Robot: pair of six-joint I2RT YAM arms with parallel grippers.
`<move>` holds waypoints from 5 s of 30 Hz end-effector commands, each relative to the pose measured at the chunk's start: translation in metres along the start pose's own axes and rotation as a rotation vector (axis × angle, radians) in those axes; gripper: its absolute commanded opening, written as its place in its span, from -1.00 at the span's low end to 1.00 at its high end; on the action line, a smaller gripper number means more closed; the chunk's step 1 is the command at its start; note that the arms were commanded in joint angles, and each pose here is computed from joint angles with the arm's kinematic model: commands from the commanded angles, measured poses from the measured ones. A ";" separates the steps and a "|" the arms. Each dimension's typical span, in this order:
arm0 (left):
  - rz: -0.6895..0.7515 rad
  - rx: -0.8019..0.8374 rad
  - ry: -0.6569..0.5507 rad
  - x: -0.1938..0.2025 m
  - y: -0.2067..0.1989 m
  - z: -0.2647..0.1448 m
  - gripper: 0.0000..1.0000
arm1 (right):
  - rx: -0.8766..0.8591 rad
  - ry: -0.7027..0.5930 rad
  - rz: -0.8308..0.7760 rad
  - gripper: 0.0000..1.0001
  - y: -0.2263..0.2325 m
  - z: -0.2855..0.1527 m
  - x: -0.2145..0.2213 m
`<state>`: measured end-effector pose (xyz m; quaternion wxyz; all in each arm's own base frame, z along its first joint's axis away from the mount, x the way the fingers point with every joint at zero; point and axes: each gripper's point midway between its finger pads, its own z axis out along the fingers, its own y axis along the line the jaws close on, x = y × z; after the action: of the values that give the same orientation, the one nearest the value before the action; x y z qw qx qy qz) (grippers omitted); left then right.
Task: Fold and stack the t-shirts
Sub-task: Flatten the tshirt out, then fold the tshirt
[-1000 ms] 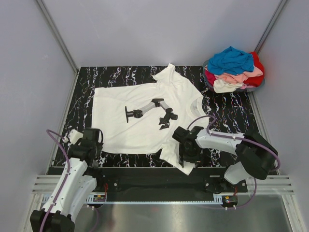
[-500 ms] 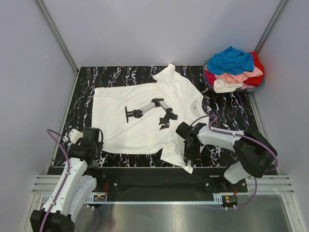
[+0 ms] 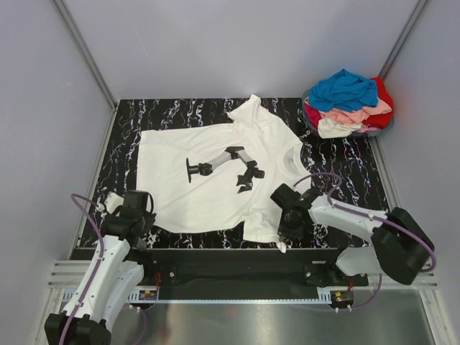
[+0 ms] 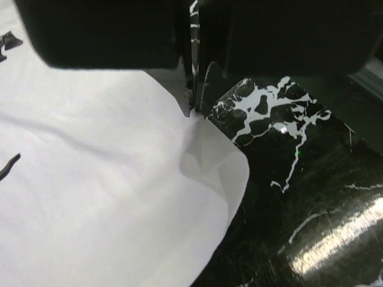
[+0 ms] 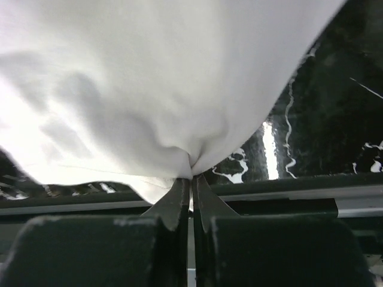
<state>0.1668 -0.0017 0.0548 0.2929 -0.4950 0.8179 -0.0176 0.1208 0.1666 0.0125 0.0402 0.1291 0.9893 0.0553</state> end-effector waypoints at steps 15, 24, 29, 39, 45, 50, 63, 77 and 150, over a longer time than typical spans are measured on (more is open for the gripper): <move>0.108 0.125 0.146 0.003 -0.021 -0.063 -0.95 | -0.160 -0.371 0.164 -1.00 -0.018 -0.119 -0.041; 0.261 0.094 0.183 -0.008 -0.047 -0.059 -0.94 | -0.131 -0.492 0.048 -1.00 0.031 -0.160 -0.120; 0.301 0.063 0.155 -0.025 -0.061 -0.053 -0.91 | -0.149 -0.501 0.009 -1.00 0.053 -0.168 -0.169; 0.376 -0.048 0.164 -0.045 -0.074 -0.022 -0.90 | -0.105 -0.437 -0.065 -1.00 0.078 -0.138 -0.229; 0.383 -0.110 0.164 -0.055 -0.071 -0.007 -0.89 | -0.103 -0.414 -0.087 -1.00 0.088 -0.130 -0.252; 0.382 -0.150 0.177 -0.057 -0.066 0.006 -0.88 | -0.090 -0.395 -0.104 -1.00 0.094 -0.120 -0.268; 0.388 -0.271 0.261 -0.088 -0.068 0.051 -0.39 | 0.004 -0.391 -0.106 0.62 0.101 -0.093 -0.353; 0.388 -0.084 0.045 -0.108 -0.068 -0.024 0.40 | -0.369 -0.357 -0.049 0.62 0.106 -0.122 -0.273; 0.655 -0.284 0.198 -0.071 -0.045 0.040 0.08 | -0.265 -0.283 0.031 -0.24 0.115 -0.040 -0.257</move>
<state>0.2346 0.0387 0.0517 0.0956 -0.2376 0.9573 0.1342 0.4083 0.2050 0.1009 0.2073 0.1525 0.9478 0.1883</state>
